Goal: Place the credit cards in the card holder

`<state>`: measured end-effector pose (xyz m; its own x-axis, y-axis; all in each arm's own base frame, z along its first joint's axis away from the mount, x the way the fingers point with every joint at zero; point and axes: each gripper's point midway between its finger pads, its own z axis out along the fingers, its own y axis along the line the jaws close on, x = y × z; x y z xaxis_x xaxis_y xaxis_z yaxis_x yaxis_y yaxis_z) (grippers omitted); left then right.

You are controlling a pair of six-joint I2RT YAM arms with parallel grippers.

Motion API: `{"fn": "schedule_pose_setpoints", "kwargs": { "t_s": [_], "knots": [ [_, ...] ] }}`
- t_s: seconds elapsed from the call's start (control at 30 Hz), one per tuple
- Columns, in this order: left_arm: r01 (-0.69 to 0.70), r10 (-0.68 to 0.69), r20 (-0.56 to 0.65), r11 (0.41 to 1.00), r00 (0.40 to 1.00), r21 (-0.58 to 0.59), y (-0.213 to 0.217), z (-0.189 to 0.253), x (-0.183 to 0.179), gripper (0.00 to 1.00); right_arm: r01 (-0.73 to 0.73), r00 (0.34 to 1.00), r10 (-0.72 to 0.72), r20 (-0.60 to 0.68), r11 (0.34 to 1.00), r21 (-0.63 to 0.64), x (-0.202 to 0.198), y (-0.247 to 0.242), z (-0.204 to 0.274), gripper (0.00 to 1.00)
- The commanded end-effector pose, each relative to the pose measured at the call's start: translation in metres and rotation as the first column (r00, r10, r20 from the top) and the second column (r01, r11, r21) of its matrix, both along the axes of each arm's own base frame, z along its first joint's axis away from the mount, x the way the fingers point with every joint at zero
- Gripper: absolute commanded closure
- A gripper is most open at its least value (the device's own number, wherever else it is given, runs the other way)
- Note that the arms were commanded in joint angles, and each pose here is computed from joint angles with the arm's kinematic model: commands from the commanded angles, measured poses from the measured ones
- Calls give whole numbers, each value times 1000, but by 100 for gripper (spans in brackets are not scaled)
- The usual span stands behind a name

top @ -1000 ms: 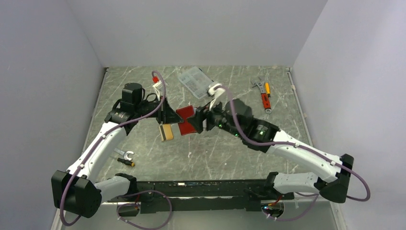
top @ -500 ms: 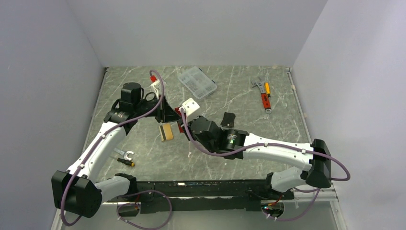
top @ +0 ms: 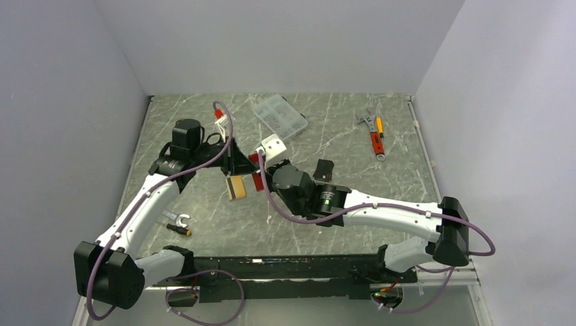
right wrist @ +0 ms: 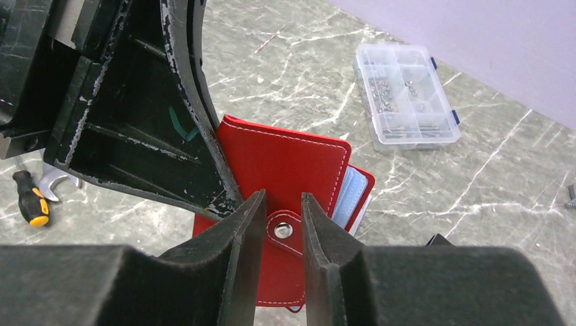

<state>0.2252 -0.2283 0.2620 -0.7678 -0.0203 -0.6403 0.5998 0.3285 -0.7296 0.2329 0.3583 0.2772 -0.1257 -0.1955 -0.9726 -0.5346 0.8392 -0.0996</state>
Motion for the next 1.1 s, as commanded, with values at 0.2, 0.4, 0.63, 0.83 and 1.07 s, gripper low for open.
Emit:
{"fn": "schedule_pose_setpoints", "kwargs": {
  "t_s": [0.2,0.4,0.63,0.83,1.07],
  "knots": [
    [10,-8,62,999,998,-36,2,21,-3,100,27,999,-27,-29,1000,-2,-4,4,-12,68],
    [-4,6,62,1000,998,-27,3,19,-1,100,53,997,-52,-51,999,13,-10,2,-19,65],
    [1,1,67,999,998,-34,3,22,-2,100,111,993,-110,-34,994,12,-3,-2,-16,82],
    [4,-2,63,999,998,-38,3,21,-3,100,162,987,-162,-7,986,29,4,-11,-9,100],
    [-2,3,61,1000,998,-29,4,18,-2,100,227,974,-227,-16,972,57,12,-29,-11,100]
  ]
}}
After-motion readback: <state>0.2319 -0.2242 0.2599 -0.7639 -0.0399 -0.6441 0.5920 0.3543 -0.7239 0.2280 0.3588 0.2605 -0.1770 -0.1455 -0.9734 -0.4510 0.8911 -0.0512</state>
